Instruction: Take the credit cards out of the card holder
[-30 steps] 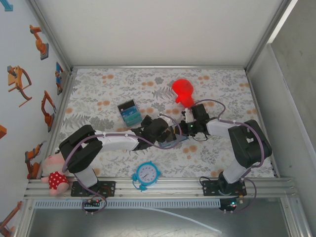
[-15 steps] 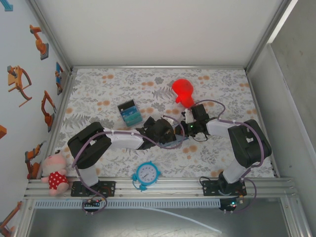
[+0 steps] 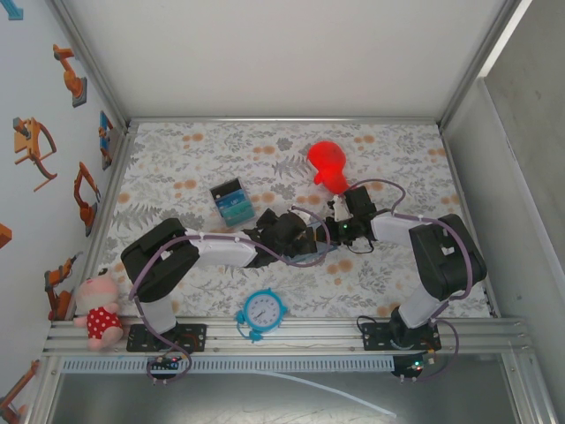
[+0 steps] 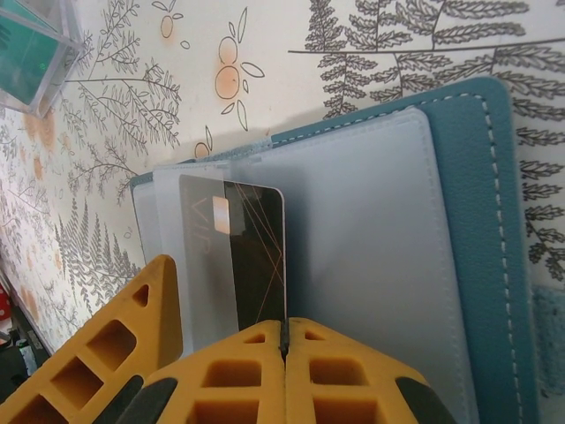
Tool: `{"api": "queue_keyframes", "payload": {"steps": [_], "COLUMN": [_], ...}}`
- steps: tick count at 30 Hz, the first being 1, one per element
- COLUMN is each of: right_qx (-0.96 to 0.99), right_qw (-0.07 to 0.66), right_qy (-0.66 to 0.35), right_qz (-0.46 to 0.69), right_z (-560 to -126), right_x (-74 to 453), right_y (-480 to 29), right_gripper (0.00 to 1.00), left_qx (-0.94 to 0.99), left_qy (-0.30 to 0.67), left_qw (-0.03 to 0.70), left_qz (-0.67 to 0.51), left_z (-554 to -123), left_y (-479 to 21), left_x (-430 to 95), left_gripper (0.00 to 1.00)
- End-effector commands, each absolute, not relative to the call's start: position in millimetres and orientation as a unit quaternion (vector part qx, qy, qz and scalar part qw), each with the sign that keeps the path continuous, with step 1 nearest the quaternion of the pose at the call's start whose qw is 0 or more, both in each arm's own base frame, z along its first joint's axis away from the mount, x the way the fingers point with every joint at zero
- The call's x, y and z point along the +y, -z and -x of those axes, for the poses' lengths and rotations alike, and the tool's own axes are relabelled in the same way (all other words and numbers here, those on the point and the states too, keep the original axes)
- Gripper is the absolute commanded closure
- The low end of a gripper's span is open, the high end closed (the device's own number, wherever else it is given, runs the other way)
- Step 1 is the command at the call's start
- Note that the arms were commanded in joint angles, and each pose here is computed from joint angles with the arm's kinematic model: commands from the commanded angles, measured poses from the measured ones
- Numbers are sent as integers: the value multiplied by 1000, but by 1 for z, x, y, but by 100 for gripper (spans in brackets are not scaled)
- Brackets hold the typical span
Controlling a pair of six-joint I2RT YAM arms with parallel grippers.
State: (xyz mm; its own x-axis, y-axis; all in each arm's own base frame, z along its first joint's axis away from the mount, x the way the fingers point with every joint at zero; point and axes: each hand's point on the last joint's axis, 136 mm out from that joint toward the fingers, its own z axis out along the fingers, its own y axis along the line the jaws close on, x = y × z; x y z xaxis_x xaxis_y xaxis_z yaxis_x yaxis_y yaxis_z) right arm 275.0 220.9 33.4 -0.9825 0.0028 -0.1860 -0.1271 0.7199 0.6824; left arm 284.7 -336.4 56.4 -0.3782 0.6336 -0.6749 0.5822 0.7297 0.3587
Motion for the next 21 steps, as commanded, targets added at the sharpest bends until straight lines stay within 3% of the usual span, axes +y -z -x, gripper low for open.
{"api": "queue_keyframes", "payload": {"steps": [1, 3, 14, 21], "right_qx": [918, 912, 913, 910], "right_qw": [105, 108, 95, 89], "right_qy": [-382, -395, -397, -404], "right_qz": [33, 31, 6, -2], "right_z": [-283, -285, -282, -278], "right_x": [223, 226, 225, 225], "right_y": [-46, -49, -31, -25], "right_gripper": [100, 99, 72, 71], "left_qx": [830, 830, 835, 838], "left_qy": [-49, -50, -52, -52], "left_qw": [407, 405, 398, 395], "left_qz": [-379, -380, -376, -372], "left_z": [-282, -282, -280, -279], "left_y": [-46, -44, -38, -36], "left_x": [-332, -332, -327, -326], "left_gripper": [3, 3, 3, 3]}}
